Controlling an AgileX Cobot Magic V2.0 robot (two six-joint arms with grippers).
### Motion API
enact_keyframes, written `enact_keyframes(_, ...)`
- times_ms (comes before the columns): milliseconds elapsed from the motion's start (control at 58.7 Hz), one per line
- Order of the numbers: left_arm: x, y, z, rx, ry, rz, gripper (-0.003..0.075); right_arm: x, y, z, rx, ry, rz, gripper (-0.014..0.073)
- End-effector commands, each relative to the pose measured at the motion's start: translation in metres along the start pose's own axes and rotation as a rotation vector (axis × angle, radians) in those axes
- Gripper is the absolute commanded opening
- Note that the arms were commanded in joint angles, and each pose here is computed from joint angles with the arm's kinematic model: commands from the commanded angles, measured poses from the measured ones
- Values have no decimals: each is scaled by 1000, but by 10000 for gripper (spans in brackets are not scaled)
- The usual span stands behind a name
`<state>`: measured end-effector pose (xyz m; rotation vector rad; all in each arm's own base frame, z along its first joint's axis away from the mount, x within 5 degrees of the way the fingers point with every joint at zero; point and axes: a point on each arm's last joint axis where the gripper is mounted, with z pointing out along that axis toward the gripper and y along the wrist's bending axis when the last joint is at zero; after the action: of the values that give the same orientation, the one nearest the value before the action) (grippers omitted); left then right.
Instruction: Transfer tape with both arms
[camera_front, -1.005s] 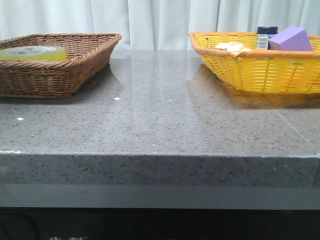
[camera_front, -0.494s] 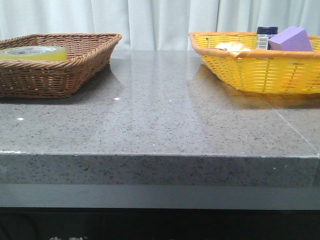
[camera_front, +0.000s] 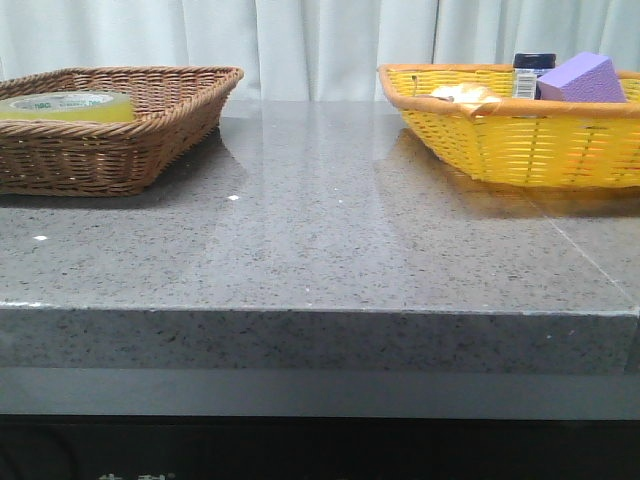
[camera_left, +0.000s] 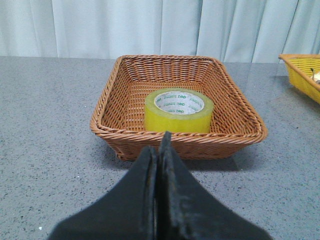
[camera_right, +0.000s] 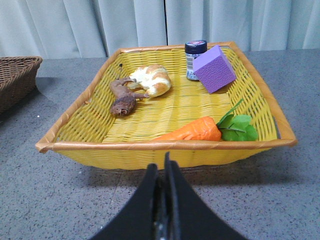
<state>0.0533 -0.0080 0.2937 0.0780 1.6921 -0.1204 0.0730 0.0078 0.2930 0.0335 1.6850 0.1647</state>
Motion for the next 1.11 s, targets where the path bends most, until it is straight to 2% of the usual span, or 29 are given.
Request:
enact_keyframes(0,-15,0,-2,2,-92,-15,-20,-15,0,-2,13,-98,-4,-38)
enact_keyframes(426,-6,1,-7,-11,-117,-29,-20,-15,0,-2,13,-98,-4,-38)
enact_keyframes(682,40,3,-10,-20,-136,-50,-20,-15,0,-2,13,-98,-4,-38)
enact_keyframes(801,59,5,-2,-42,-73,-56,-20,-15,0,-2,12,-94,-4,-38)
enact_keyframes(1091,95,9,11,-85,-28,-62,-20,-14,0,-2,12,-92,-4,-38)
